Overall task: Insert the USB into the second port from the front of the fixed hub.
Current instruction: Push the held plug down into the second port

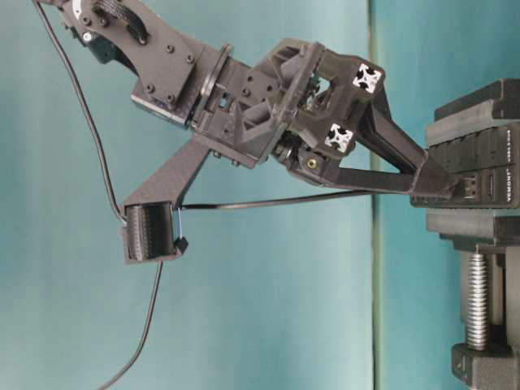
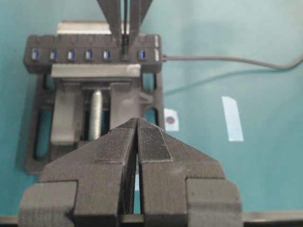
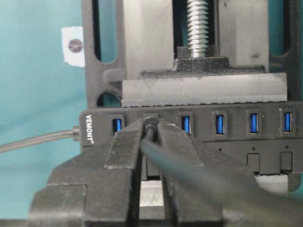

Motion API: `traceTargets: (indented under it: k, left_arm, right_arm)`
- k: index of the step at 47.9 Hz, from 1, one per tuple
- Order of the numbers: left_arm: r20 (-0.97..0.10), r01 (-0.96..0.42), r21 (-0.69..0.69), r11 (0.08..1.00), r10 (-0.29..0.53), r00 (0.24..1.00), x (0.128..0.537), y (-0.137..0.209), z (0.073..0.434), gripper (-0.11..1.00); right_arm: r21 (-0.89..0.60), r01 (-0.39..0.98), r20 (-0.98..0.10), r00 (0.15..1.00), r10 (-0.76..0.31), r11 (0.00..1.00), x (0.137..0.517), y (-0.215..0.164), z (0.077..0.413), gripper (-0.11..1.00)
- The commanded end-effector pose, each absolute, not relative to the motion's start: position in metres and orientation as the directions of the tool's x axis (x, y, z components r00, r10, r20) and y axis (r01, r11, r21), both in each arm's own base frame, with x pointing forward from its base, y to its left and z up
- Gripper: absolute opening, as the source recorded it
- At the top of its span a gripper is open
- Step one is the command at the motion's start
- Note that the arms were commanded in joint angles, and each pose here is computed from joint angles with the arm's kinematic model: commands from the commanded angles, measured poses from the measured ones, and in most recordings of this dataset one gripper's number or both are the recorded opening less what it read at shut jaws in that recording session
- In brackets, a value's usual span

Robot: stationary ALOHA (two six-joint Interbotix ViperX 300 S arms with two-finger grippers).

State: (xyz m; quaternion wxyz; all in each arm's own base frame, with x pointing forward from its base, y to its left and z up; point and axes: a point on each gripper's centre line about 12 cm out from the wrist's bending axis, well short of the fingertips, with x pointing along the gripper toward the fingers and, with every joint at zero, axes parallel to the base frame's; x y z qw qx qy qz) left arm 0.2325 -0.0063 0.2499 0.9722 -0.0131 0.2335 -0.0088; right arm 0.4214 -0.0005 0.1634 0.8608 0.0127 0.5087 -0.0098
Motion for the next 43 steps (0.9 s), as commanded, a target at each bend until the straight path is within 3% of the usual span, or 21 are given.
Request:
traceTargets:
  k: [1,43]
  left_arm:
    - [-0.437,0.013,-0.028,1.000,-0.024,0.899,0.234,-0.007,0.255,0.00]
    - [-0.436,0.011,-0.030,0.999,-0.023,0.900,0.234,-0.006,0.254,0.00]
  right_arm:
    - [0.016,0.029,-0.865,0.501,-0.001,0.999,0.425,0.002,0.171,0.09]
    - [0.015,0.027,-0.900,0.436,0.002,1.000,0.417,0.005,0.155,0.09]
